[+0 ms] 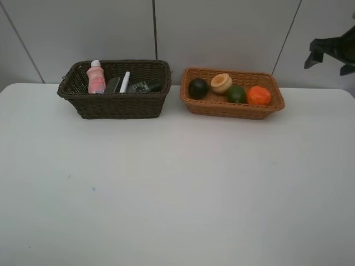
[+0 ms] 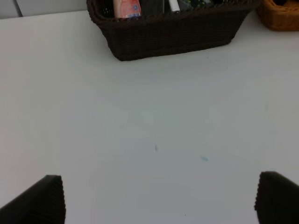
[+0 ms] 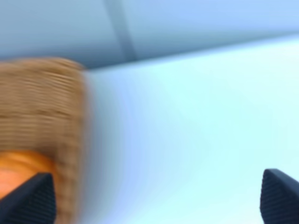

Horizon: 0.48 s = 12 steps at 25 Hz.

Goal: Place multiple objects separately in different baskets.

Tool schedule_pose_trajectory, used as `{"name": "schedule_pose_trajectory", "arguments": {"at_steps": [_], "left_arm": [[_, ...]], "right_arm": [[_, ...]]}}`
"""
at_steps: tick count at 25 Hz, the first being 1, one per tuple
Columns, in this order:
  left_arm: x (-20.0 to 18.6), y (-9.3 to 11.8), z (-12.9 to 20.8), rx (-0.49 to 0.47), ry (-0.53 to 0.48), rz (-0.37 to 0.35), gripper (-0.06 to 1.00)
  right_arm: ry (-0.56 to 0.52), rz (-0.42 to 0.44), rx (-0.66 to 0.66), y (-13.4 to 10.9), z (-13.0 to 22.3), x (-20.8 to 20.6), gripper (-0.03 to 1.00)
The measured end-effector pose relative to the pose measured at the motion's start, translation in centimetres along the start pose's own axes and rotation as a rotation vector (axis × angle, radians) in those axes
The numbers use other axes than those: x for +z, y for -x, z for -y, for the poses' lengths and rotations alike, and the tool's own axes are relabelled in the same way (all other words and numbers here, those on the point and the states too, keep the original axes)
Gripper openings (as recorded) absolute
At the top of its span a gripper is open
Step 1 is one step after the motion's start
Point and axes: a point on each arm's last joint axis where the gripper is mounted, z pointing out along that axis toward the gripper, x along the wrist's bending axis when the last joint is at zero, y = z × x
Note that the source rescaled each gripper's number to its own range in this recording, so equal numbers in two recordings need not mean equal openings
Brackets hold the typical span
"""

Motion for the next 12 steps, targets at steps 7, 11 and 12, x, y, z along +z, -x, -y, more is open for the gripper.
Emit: {"name": "schedule_pose_trajectory", "arguments": {"at_steps": [7, 11, 12], "left_arm": [[0.0, 0.0, 0.0, 0.000, 0.000, 0.000, 1.00], [0.0, 0.0, 0.0, 0.000, 0.000, 0.000, 1.00], [0.0, 0.0, 0.0, 0.000, 0.000, 0.000, 1.00]], "right_arm": [[-0.016, 0.069, 0.049, 2.9, 4.0, -3.6, 0.91], [0.071, 0.079, 0.040, 2.0, 6.6, -8.6, 0.91], [0.065, 0.078, 0.040, 1.7, 7.6, -9.5, 0.91]]}}
